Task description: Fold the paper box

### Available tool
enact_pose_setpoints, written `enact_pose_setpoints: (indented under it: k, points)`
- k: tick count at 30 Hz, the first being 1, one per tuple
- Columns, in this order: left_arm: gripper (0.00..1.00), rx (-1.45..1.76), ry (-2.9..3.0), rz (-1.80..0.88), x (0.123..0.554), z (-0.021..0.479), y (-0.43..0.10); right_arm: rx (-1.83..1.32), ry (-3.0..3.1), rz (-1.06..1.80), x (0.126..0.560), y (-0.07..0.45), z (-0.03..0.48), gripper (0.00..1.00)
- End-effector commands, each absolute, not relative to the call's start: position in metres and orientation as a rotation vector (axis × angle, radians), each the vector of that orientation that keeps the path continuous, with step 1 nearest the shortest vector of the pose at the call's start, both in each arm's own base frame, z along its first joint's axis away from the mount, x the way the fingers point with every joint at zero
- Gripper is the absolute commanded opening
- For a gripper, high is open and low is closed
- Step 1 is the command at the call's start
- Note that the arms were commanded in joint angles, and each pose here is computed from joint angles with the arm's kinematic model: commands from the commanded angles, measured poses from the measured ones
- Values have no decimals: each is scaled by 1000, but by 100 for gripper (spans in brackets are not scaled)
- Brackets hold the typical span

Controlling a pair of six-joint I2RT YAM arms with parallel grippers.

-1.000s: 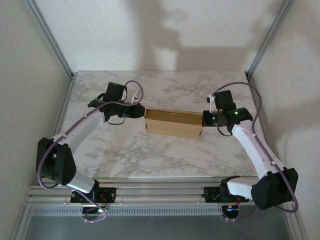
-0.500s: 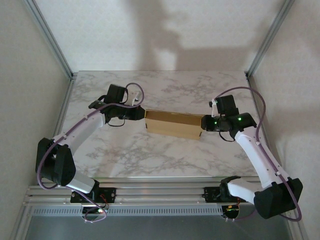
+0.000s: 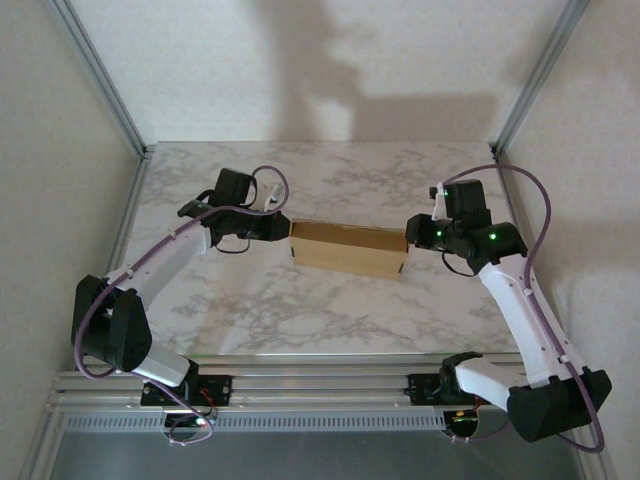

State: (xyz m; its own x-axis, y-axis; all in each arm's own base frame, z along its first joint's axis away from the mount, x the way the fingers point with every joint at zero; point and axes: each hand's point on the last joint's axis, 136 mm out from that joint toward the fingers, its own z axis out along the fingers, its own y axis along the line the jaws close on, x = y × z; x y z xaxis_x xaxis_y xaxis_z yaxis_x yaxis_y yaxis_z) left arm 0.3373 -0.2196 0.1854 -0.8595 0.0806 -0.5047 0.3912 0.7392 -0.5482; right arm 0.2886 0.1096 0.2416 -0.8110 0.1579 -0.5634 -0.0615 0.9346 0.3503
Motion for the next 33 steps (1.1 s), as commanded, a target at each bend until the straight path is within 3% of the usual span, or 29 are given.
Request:
enact_pose_setpoints:
  k: [1, 17, 23, 33]
  points:
    - [10, 314, 2623, -873, 323, 160, -213, 164, 2451, 502, 304, 110, 246, 28]
    - [11, 320, 2606, -872, 328, 168, -214, 227, 2518, 530, 305, 114, 207, 11]
    - [13, 317, 2603, -873, 329, 171, -215, 247, 2538, 528, 300, 112, 196, 7]
    - [15, 320, 2597, -886, 330, 172, -218, 330, 2493, 756, 305, 134, 206, 7]
